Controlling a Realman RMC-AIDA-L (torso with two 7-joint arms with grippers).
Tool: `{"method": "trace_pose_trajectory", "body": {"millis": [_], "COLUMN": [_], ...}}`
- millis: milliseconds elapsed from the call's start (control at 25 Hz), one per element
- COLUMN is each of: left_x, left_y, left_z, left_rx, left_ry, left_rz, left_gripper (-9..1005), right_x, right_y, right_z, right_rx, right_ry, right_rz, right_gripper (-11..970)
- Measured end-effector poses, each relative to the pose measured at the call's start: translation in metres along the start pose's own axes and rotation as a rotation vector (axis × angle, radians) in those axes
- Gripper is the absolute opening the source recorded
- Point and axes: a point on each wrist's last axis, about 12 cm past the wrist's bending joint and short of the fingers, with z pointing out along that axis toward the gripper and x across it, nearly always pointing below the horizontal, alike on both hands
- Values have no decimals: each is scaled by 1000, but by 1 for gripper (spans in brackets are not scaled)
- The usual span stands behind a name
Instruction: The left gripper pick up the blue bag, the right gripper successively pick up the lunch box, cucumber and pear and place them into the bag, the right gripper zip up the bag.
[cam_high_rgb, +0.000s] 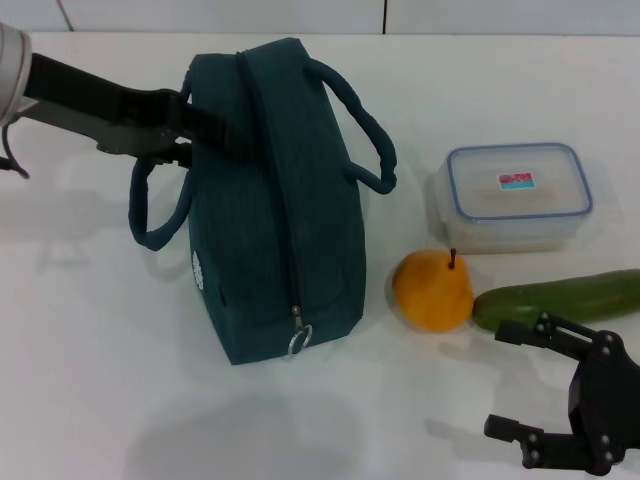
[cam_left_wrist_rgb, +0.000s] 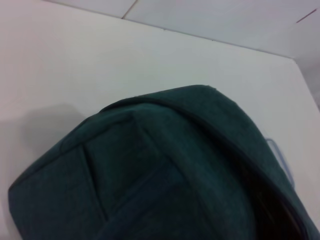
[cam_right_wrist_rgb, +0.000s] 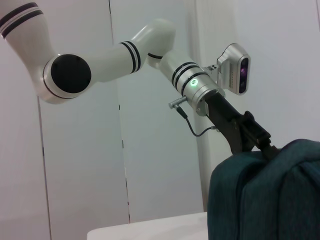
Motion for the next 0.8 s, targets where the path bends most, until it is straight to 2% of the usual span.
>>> {"method": "trace_pose_trajectory", "body": {"millis": [240,520,640,800], "left_x": [0,0,1,1], "left_y": [-1,0,0,1], "left_z": [-3,-5,-4,-5], "left_rx": [38,23,26,22], "left_ry": [-20,-17,-15,-14], "left_rz": [30,50,49,46], "left_gripper": [612,462,225,85], "right_x": [0,-1,-1,-1], "right_y": [0,1,1,1], "right_z": [0,0,0,0], "right_rx": [-1,-5,-8,-8], "right_ry": [-2,-7,-12,-13], "right_rz": [1,1,1,0], "right_gripper": [848,848,847,847]}}
